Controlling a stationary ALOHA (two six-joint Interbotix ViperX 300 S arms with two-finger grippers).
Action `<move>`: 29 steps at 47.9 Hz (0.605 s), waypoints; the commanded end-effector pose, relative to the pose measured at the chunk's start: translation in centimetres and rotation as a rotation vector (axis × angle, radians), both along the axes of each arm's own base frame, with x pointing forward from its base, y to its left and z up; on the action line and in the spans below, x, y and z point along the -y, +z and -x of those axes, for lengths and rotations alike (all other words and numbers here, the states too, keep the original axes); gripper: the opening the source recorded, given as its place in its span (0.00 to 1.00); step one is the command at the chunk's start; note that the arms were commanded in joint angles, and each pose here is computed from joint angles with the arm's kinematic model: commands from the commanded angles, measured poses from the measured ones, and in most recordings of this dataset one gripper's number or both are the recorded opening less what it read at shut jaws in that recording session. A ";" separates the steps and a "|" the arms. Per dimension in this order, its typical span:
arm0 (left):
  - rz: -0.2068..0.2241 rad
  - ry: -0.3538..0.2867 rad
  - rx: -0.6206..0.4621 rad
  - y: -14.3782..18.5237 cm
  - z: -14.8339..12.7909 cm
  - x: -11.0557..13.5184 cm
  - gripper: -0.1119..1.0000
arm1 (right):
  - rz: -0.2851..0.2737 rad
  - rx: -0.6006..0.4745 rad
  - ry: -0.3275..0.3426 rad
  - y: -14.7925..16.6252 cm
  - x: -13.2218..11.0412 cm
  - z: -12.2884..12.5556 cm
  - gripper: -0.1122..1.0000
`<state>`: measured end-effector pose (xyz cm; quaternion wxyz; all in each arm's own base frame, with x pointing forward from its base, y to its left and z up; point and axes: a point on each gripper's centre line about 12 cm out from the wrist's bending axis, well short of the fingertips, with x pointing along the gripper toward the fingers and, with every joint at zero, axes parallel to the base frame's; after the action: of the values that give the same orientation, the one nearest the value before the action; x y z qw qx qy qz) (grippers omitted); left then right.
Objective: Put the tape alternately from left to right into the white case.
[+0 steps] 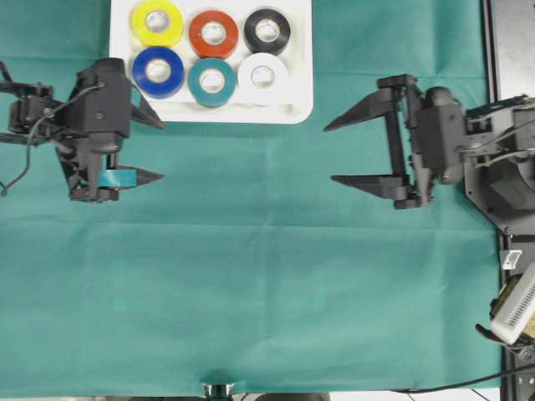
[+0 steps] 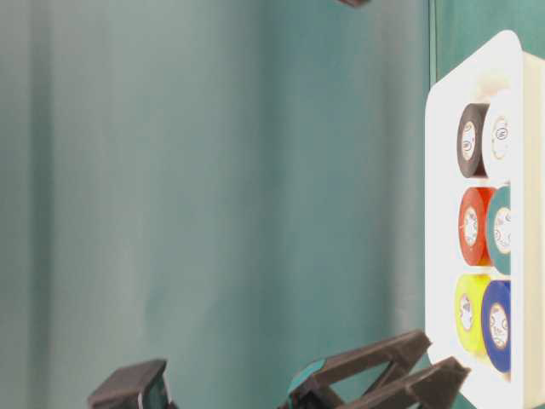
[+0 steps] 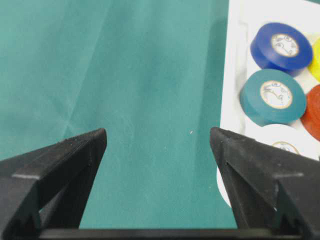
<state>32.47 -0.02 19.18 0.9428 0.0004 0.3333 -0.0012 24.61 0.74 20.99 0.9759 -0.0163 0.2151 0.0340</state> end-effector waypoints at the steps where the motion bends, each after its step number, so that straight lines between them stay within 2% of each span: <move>1: 0.001 0.000 0.069 1.5 0.3 0.0 0.96 | -0.014 0.040 -0.001 0.9 -0.1 0.5 0.86; 22: 0.003 0.003 0.126 1.7 2.9 0.0 0.96 | -0.076 0.078 -0.038 0.6 0.1 3.5 0.86; 29: 0.004 0.002 0.136 1.9 3.7 0.1 0.96 | -0.072 0.071 -0.059 0.4 0.3 4.2 0.86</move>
<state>28.94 -0.01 20.11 0.9578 -0.0008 0.2873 0.0000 20.49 0.45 20.99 0.9823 0.0227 0.1854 0.0138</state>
